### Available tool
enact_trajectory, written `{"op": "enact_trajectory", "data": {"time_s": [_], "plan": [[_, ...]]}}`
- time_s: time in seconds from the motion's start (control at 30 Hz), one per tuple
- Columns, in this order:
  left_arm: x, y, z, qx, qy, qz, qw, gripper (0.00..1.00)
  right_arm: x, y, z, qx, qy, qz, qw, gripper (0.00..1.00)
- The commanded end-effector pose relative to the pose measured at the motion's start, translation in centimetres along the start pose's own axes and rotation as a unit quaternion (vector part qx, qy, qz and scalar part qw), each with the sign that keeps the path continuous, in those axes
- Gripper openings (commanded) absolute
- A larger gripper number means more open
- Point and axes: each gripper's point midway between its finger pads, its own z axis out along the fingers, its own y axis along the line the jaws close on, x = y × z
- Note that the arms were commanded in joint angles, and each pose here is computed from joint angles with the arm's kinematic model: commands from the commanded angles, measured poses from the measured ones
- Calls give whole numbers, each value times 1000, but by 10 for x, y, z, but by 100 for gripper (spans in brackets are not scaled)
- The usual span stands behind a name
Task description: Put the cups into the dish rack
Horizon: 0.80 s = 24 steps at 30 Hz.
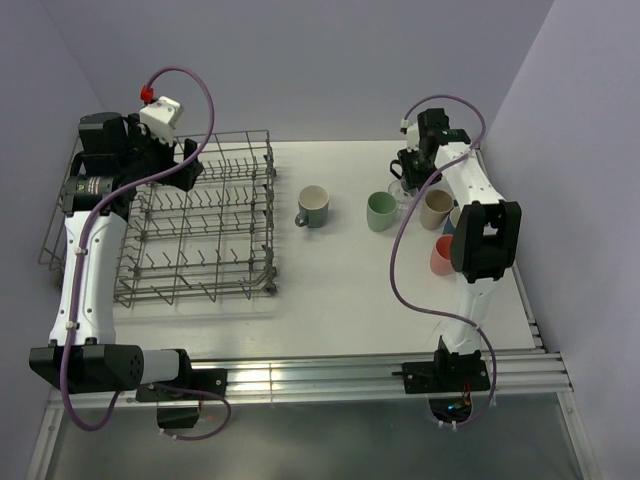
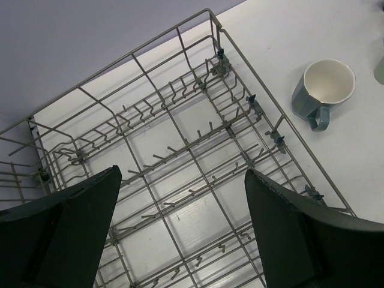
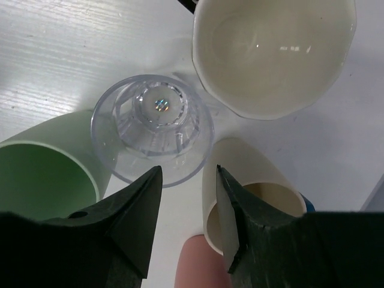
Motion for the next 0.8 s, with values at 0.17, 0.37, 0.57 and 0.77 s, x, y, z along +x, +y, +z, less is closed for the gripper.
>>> {"op": "enact_trajectory", "data": {"time_s": [0.17,0.37,0.57,0.77], "plan": [[1,-8,0,13,-6,-9,1000,92,-16,-11,17,13,-18,14,1000,48],[-4,-9,-5,10,-13,-13,1000,92,-17,-14,26,13,-20,23,999,44],[-5,-10,-10,6,-16,-11,1000,92,-18,-15,27,11,-26,28,999,26],[-4,-11,-12,6,-12,-15,1000,91,-23,-17,15,-7,-41,59,997,4]]}}
